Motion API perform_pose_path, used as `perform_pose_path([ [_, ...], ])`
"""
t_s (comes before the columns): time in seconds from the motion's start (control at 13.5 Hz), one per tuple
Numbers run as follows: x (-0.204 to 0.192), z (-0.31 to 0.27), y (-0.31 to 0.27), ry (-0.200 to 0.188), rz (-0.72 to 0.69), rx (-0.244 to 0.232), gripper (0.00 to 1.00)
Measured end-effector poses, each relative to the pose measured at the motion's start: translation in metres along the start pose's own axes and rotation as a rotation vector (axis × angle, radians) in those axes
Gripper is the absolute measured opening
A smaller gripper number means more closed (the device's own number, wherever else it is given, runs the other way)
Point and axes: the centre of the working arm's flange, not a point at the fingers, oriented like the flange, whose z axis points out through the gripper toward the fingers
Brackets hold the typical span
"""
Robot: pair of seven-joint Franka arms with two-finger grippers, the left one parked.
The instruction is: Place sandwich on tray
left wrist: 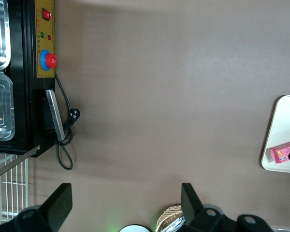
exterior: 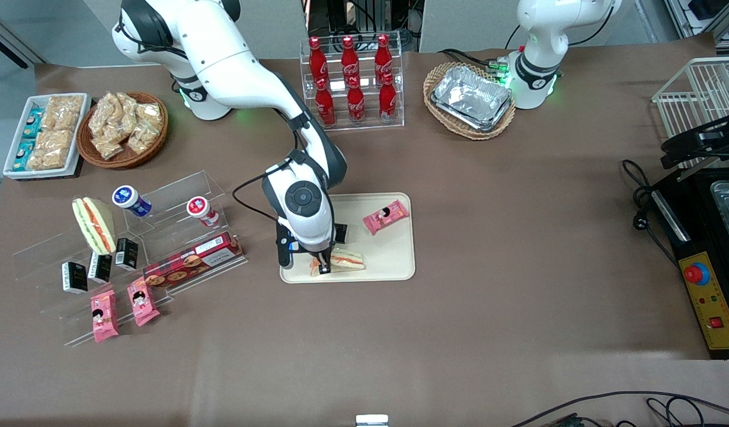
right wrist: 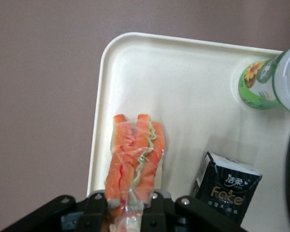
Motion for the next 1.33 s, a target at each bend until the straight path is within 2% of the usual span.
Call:
perform_pose_path([
  [0.07, 0.001, 0.000, -0.001, 0.000, 0.004, 0.000, 0.21],
  [0.15, 0.003, 0.000, -0.001, 0.001, 0.012, 0.000, 0.28],
  [0.67, 0.013, -0.007, -0.009, 0.002, 0.040, 0.008, 0.94],
  [0.74, 0.012, -0.013, -0.011, -0.003, 0.040, 0.014, 1.00],
  [1.11, 0.023, -0.110, -0.029, -0.062, 0.053, 0.101, 1.00],
  [1.19, 0.035, -0.138, -0.032, -0.065, 0.020, 0.114, 1.00],
  [1.33, 0.067, -0.183, -0.033, -0.048, -0.140, 0.094, 1.00],
])
